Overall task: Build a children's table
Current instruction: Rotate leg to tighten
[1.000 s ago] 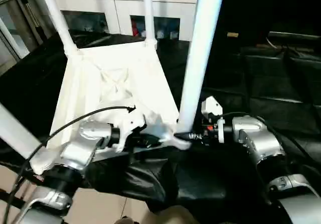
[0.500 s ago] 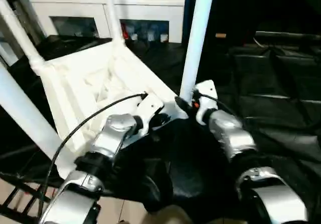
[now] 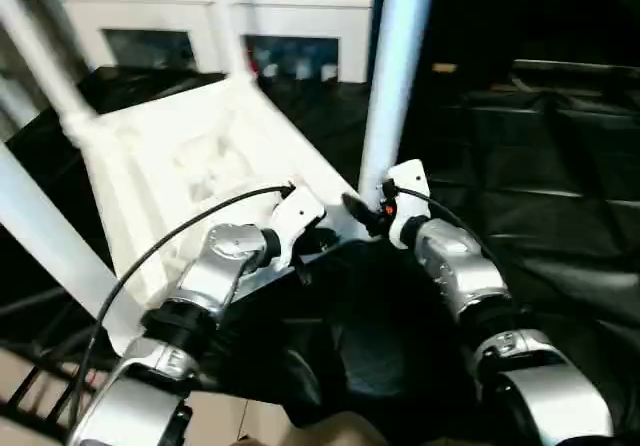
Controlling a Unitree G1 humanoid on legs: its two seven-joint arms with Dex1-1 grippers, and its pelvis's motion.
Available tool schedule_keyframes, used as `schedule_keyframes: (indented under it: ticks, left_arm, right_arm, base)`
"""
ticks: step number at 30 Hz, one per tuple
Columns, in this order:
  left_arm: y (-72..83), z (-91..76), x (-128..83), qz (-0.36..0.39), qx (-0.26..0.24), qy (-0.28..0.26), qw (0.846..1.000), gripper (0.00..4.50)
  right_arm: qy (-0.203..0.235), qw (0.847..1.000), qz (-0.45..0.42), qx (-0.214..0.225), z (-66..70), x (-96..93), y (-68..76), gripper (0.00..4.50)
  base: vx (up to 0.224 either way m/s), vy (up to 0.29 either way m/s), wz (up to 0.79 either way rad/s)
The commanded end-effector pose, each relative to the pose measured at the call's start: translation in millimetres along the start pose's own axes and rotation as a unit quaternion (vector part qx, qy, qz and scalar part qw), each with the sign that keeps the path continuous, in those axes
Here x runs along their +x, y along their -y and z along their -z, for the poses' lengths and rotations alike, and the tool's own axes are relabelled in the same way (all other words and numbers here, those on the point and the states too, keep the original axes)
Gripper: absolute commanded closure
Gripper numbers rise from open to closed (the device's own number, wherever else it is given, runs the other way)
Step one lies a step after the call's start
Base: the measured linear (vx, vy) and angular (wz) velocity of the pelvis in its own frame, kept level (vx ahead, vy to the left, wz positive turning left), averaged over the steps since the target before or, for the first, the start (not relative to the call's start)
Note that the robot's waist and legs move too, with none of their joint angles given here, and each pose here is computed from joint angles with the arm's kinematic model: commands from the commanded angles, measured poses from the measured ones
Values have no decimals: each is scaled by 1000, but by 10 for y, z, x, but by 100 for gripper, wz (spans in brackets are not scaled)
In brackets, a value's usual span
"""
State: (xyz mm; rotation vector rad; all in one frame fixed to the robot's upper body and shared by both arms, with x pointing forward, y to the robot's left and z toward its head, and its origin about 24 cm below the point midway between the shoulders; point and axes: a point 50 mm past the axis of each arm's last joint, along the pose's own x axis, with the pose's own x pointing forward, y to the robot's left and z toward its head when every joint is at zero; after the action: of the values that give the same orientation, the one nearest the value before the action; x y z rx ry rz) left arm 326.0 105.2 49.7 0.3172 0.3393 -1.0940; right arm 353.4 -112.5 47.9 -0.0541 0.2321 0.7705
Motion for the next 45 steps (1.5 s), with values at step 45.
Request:
schedule_keyframes:
  ticks: [45]
  left_arm:
    - [44,-150,99,-6,4,31,999,450]
  right_arm:
    - [-52,996,-15,66,358,17,-259,251]
  base:
    - [0,0,0]
